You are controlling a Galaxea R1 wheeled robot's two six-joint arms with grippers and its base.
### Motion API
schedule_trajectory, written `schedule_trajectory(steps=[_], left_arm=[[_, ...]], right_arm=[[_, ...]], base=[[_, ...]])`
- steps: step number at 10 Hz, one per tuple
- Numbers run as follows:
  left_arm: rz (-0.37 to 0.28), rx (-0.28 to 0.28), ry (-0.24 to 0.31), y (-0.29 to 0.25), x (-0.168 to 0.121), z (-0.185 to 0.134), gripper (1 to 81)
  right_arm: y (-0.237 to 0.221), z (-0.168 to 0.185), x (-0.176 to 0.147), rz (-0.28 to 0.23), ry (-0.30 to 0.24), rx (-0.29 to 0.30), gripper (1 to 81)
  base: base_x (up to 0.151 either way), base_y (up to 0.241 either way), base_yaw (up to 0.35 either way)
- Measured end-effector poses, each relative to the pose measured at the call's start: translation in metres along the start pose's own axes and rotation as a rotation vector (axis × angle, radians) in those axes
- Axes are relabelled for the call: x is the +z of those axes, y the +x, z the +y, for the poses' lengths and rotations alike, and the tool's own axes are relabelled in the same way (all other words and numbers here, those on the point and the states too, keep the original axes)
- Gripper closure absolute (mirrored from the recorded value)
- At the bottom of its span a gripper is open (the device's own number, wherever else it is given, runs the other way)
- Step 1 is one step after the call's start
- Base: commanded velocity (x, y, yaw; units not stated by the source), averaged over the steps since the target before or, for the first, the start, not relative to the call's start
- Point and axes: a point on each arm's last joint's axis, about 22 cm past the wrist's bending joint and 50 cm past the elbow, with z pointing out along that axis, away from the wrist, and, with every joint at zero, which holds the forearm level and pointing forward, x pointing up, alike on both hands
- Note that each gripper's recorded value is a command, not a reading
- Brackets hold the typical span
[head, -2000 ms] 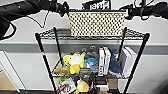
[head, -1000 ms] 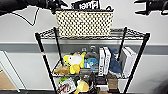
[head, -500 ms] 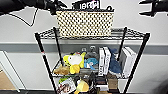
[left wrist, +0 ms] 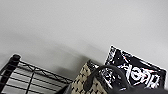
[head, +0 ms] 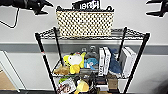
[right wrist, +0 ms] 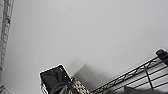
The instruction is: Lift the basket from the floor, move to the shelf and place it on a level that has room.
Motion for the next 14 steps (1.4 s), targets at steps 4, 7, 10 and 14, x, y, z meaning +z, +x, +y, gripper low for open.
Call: schedule_trajectory(steps=[4,7,10,14], left_arm=[[0.021,0.041,-0.011,-0.003,-0.067,-0.002,1.0],[0.04,0.005,0.056,-0.016,-0.126,-0.052,1.0],[0.037,-0.014,0.131,-0.043,-0.179,-0.092,1.0],[-0.065,-0.038,0.274,-0.109,-0.212,-0.162,1.0]], right_arm=[[0.002,0.026,-0.051,0.023,-0.035,0.013,1.0],[-0.006,0.061,-0.098,0.026,-0.104,0.018,1.0],[-0.042,0.122,-0.13,-0.019,-0.213,0.05,1.0],[-0.103,0.195,-0.149,-0.119,-0.35,0.099,1.0]], base=[[0.0,0.0,0.0],[0.0,0.0,0.0],[0.0,0.0,0.0],[0.0,0.0,0.0]])
